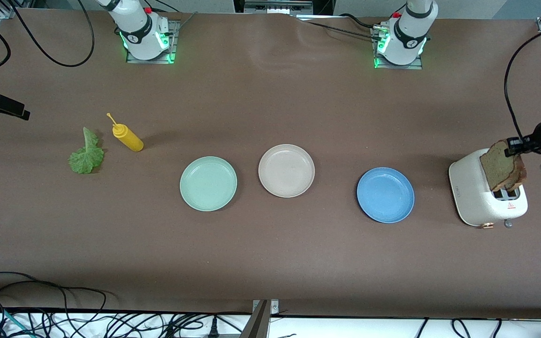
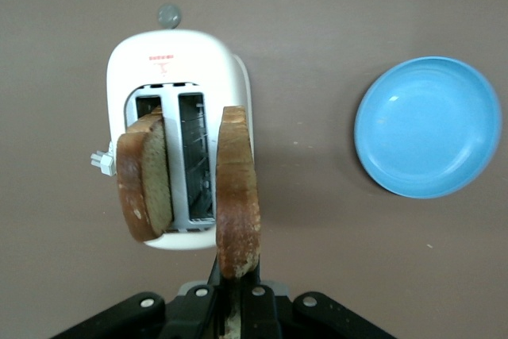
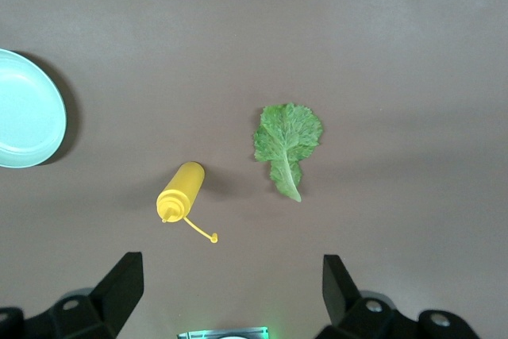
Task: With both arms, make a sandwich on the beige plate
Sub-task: 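Carry the bread to the beige plate while the right gripper reaches lettuce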
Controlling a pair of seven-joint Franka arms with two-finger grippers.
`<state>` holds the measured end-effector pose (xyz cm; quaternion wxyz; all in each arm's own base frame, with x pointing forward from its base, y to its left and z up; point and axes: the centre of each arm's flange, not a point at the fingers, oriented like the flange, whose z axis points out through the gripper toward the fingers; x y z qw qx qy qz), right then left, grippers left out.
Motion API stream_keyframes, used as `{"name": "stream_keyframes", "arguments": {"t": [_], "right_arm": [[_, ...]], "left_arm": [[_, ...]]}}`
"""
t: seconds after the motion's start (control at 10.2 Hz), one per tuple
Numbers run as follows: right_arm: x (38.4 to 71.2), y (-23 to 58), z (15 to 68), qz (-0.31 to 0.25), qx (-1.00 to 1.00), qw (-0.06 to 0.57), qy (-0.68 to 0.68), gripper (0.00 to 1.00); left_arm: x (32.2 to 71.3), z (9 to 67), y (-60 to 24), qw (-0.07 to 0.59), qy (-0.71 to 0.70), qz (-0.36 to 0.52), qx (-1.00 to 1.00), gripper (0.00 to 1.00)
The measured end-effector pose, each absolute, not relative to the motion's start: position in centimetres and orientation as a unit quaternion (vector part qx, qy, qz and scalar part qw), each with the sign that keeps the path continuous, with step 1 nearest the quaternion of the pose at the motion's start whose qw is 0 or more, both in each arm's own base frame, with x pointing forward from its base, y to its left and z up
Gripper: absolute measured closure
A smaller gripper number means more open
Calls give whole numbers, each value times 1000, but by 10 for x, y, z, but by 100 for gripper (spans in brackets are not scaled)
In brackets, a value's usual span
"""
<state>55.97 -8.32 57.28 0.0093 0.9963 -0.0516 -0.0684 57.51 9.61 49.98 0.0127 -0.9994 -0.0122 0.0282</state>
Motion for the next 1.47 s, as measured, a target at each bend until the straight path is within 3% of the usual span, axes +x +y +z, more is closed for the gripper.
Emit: {"name": "stream_keyframes", "arguments": {"t": [0.2,0.39,1.28,1.47], "right_arm": [[560,-83,573,-68,996,9,-51,0],[560,-83,573,-68,996,9,-51,0],[559,-87,572,-69,996,9,-55,0],[559,-87,573,-69,996,9,-55,0]], "left_arm": [[568,530,62,2,10,8,-1000,91],[568,517,34,-63,9,16,-998,91],[580,336,-171,-415,-27,165,-894,91],[572,308,-222,-458,-13,170,-872,91]]}}
